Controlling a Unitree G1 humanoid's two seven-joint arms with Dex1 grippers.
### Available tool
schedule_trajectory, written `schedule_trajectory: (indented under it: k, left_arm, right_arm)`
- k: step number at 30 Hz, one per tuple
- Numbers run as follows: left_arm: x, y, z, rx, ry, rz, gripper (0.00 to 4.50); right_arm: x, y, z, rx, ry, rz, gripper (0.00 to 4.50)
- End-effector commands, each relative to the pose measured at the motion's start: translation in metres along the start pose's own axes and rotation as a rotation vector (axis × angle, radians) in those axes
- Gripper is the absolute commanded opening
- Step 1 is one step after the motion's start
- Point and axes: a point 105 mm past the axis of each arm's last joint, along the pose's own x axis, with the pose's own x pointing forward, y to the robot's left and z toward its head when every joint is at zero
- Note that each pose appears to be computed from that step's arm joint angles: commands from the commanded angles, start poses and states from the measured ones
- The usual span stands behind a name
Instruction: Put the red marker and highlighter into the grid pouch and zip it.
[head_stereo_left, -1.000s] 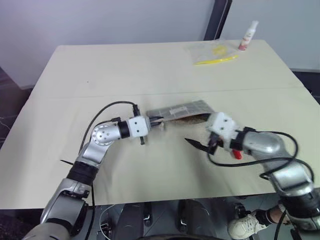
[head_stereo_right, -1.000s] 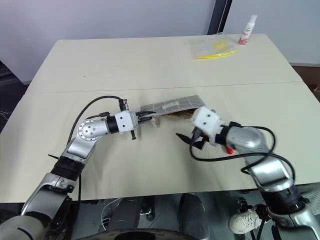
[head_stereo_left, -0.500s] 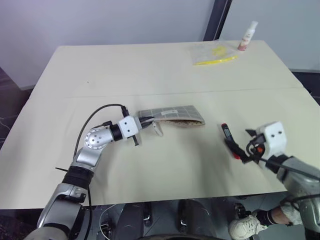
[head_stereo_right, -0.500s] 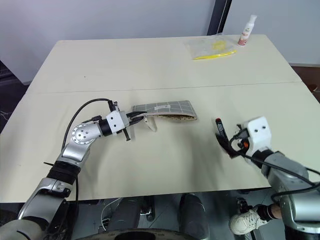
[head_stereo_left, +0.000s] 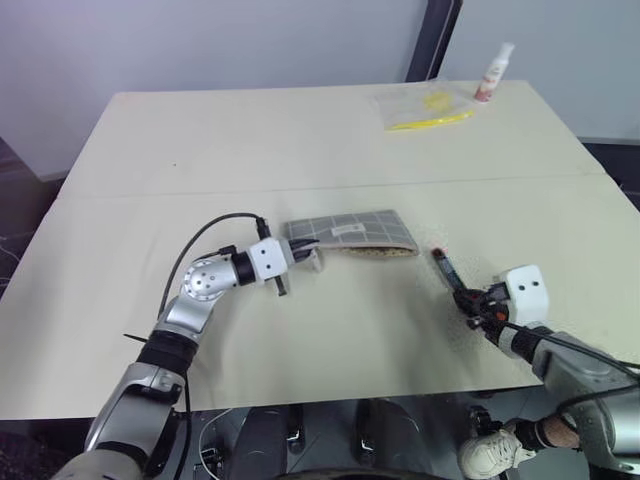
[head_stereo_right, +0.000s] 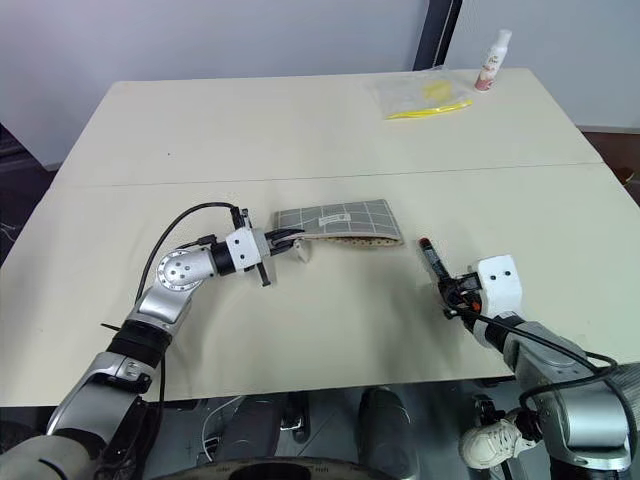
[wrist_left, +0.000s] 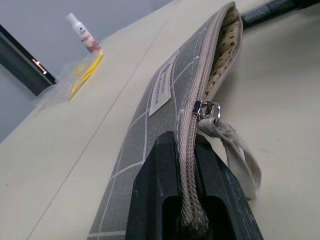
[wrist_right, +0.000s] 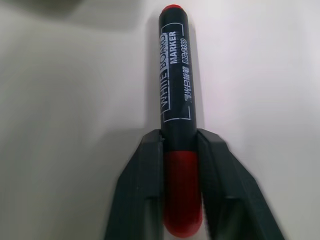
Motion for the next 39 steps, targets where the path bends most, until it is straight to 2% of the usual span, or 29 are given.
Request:
schedule_trajectory:
  k: [1, 3, 6, 8, 11, 16, 21, 25, 28, 33, 36, 39]
  left_arm:
    - [0.002, -0.003, 0.013, 0.049, -0.045, -0.019, 0.0]
    - [0.001, -0.006, 0.012, 0.047, -0.044, -0.022, 0.0]
    - [0.004, -0.005, 0.013, 0.035, -0.043, -0.01, 0.0]
    - [0.007, -0.004, 0.017, 0.039, -0.053, -0.006, 0.0]
    - [0.008, -0.002, 0.02, 0.052, -0.057, 0.0, 0.0]
    - [0.007, 0.0, 0.021, 0.066, -0.055, 0.001, 0.0]
    - [0.006, -0.002, 0.021, 0.084, -0.048, -0.023, 0.0]
    - [0.004, 0.0, 0.021, 0.094, -0.045, -0.034, 0.0]
    - [0.006, 0.004, 0.027, 0.112, -0.057, -0.044, 0.0]
    - [0.017, 0.002, 0.033, 0.125, -0.07, -0.063, 0.0]
    - [0.022, 0.004, 0.035, 0.134, -0.078, -0.062, 0.0]
    - [0.023, 0.006, 0.038, 0.137, -0.085, -0.062, 0.0]
  right_arm:
    - [-0.011, 0.001, 0.07, -0.171, -0.273, 0.055, 0.34]
    - [-0.017, 0.017, 0.097, -0.254, -0.384, 0.147, 0.34]
    - [-0.022, 0.043, 0.109, -0.339, -0.425, 0.302, 0.34]
    - [-0.024, 0.059, 0.102, -0.406, -0.389, 0.398, 0.34]
    - [-0.023, 0.064, 0.066, -0.593, -0.197, 0.473, 0.34]
    - [-0.015, 0.047, 0.051, -0.66, -0.128, 0.413, 0.34]
    - [-0.006, 0.04, 0.068, -0.567, -0.231, 0.356, 0.34]
    - [-0.001, 0.039, 0.067, -0.596, -0.208, 0.358, 0.34]
    - [0.018, 0.031, 0.071, -0.635, -0.154, 0.283, 0.34]
    - [0.051, 0.048, 0.078, -0.752, -0.119, 0.295, 0.34]
    - [0.065, 0.07, 0.092, -0.855, -0.178, 0.307, 0.34]
    - [0.072, 0.09, 0.092, -0.942, -0.22, 0.329, 0.34]
